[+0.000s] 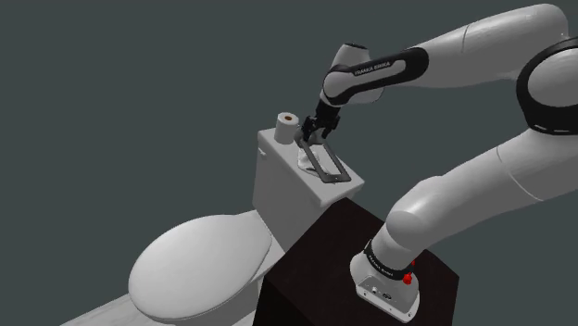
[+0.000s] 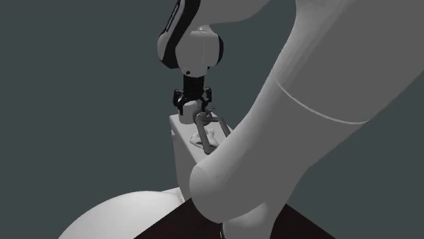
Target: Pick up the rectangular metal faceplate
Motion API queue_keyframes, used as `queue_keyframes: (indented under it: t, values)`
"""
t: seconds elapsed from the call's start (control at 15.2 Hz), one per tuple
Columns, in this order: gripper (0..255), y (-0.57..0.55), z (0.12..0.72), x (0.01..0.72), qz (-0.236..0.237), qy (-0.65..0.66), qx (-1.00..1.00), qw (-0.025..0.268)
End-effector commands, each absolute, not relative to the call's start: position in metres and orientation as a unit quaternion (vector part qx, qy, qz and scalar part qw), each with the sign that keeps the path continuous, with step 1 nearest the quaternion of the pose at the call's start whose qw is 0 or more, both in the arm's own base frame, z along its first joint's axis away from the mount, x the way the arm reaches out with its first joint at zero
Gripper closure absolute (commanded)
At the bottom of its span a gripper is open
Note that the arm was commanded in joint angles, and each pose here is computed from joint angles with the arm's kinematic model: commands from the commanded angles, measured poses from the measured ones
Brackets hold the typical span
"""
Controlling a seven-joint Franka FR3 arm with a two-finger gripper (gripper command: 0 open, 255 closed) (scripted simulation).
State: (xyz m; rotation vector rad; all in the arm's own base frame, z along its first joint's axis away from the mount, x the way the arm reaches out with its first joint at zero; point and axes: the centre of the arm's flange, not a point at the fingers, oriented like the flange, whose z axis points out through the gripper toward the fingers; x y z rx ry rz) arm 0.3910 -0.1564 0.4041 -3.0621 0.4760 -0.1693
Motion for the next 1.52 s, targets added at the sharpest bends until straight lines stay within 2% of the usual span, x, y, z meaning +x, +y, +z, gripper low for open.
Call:
queue_keyframes:
  t: [0.0,0.33,0.99,1.06,1.45]
  values:
    - [0,-0.172,0.383,0.392,-0.054,0.175,-0.983,0.023]
    - [0,-0.211,0.328,0.398,-0.05,0.228,-0.972,0.033]
    - [0,-0.214,0.284,0.398,-0.049,0.232,-0.971,0.034]
    - [255,-0.215,0.284,0.399,-0.05,0.232,-0.971,0.034]
    - [255,-0.215,0.284,0.399,-0.049,0.232,-0.971,0.034]
